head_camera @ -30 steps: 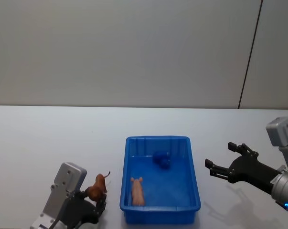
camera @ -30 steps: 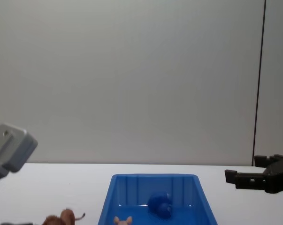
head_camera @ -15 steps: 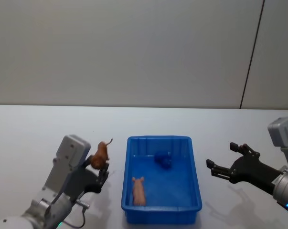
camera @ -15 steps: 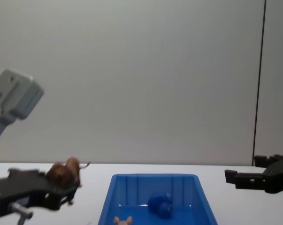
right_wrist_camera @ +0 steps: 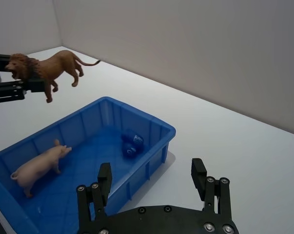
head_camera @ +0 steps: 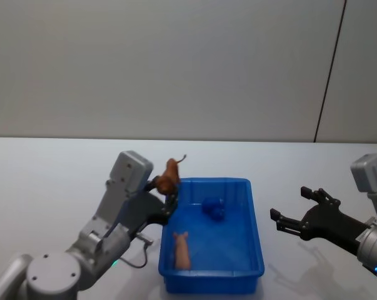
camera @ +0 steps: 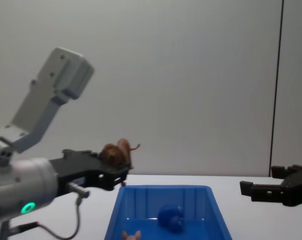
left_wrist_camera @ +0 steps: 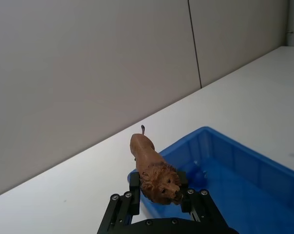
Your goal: Pick up the two dolls from the table and place them into the box.
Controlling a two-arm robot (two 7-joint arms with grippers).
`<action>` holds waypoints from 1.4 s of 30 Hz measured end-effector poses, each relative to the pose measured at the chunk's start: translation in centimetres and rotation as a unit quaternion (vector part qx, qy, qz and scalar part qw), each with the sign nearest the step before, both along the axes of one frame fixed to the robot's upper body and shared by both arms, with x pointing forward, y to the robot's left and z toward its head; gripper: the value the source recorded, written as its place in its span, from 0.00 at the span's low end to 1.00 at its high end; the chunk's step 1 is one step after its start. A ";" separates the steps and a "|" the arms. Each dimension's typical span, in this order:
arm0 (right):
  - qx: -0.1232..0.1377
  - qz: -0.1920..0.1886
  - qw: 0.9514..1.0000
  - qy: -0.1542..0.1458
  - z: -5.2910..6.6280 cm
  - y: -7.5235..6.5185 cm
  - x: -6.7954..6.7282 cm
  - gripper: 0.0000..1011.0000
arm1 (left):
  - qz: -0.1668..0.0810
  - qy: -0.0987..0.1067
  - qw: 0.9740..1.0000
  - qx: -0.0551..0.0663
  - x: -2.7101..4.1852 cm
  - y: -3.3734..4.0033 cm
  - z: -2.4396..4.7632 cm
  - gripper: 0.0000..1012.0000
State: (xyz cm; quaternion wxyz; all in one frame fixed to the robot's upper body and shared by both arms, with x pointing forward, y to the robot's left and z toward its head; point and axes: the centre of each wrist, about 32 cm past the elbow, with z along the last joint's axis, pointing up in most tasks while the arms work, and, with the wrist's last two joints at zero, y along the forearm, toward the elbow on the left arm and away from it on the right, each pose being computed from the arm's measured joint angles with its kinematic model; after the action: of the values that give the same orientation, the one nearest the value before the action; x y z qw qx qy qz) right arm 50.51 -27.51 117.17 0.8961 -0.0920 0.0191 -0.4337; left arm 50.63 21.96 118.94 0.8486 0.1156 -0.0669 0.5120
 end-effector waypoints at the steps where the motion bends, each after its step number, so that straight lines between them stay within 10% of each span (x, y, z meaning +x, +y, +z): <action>1: 0.000 0.000 1.000 0.000 0.0 0.0 0.0 0.99 | -0.003 -0.001 1.000 -0.001 0.18 -0.20 0.01 0.43; 13: 0.000 0.000 1.000 0.000 0.0 0.0 0.0 0.99 | -0.036 0.000 0.999 -0.013 2.01 -2.51 -0.05 0.43; 21: 0.000 0.000 1.000 0.000 0.0 0.0 0.0 0.99 | -0.048 0.008 0.999 -0.012 2.48 -3.24 -0.06 0.65; 33: 0.000 0.000 1.000 0.000 0.0 0.0 0.0 0.99 | -0.032 -0.012 0.999 -0.015 2.12 -2.97 0.16 0.98; 42: 0.000 0.000 1.000 0.000 0.0 0.0 0.0 0.99 | -0.011 -0.038 0.999 -0.022 1.33 -2.27 0.43 0.99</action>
State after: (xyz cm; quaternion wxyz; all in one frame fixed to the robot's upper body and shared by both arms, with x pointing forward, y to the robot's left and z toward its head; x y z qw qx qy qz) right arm 50.51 -27.51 117.17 0.8961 -0.0919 0.0191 -0.4337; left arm 51.96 19.69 119.37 0.8535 0.0764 -0.0895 0.5077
